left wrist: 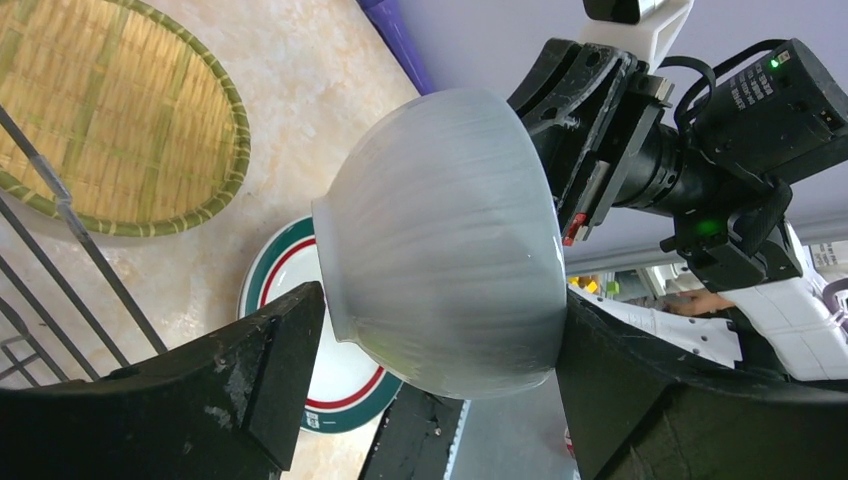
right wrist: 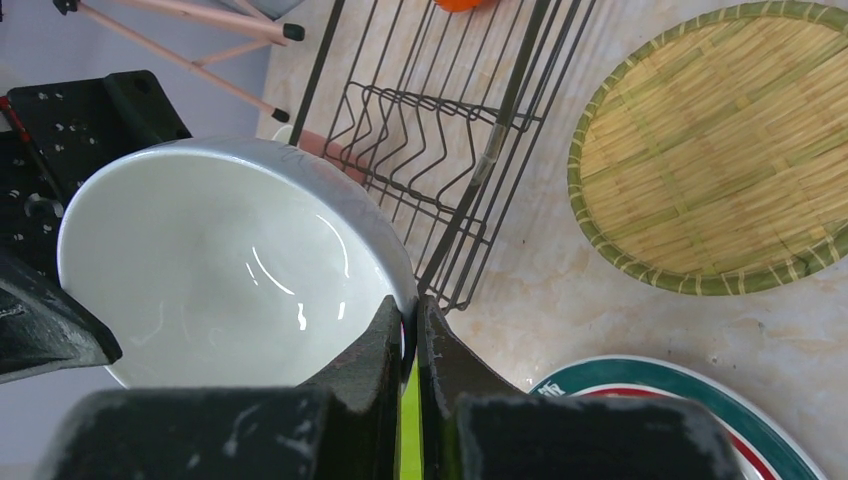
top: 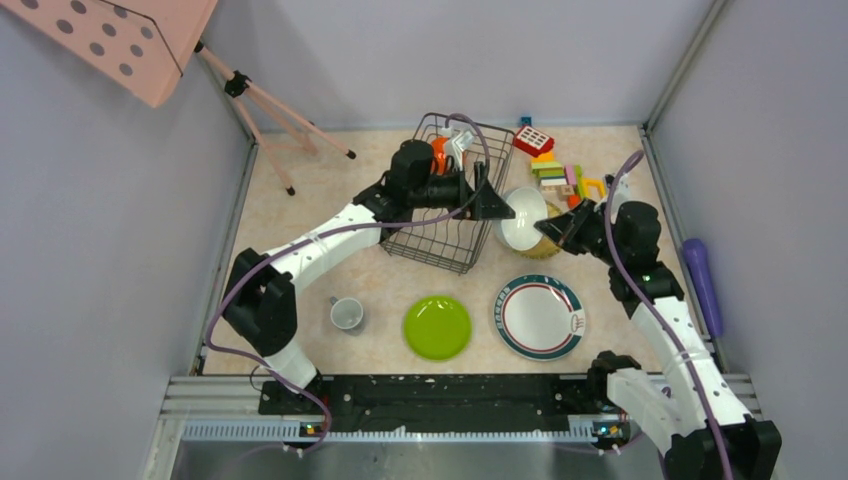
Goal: Load the mixed dishes into the dish rack
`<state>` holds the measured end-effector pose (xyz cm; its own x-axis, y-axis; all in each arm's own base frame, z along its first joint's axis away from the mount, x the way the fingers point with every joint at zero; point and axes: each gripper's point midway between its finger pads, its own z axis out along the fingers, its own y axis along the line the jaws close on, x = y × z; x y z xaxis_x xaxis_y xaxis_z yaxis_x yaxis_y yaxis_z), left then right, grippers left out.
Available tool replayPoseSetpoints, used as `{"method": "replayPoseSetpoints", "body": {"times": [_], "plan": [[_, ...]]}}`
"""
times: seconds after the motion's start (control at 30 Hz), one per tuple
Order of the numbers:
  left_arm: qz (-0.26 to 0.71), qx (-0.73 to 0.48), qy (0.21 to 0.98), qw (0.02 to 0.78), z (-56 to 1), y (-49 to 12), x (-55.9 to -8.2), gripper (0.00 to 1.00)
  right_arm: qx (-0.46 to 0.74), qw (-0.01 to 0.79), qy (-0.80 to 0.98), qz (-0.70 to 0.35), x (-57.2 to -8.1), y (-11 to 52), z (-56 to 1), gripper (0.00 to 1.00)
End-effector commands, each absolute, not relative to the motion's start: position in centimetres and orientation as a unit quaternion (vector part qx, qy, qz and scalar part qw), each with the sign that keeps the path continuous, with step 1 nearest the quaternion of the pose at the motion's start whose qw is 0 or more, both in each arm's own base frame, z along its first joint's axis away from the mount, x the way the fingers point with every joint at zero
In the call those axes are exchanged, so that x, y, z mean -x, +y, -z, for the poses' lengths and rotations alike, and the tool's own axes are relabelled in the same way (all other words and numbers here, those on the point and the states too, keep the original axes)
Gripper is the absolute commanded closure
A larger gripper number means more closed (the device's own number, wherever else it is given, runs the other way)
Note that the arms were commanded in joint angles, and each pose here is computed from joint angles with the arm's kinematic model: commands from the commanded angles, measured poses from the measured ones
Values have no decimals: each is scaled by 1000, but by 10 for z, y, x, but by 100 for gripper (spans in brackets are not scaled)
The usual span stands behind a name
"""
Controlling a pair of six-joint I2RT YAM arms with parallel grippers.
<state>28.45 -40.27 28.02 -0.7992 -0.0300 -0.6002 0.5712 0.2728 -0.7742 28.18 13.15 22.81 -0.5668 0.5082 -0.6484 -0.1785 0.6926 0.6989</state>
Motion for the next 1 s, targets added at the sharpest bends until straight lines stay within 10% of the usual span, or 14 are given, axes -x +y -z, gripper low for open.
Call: {"method": "replayPoseSetpoints", "body": {"times": [0.0,0.13,0.43,0.47,0.6,0.97], "plan": [[587,-200,737,270,-301,-403,-276,12,-68,523,742,-414,-282,138,-299,100],[591,-202,735,264,-303,-404,-273,10,-68,522,743,-413,-282,138,-299,100],[599,-212,718,283,-314,-402,-271,53,-74,520,747,-408,-284,136,-293,100],[599,-214,715,290,-316,-402,-271,64,-76,519,748,-406,-284,136,-292,96],[559,-192,737,329,-310,-396,-291,97,-96,511,763,-384,-291,129,-280,29],[297,-160,798,499,-303,-351,-392,100,-120,526,776,-326,-292,109,-269,19]]}}
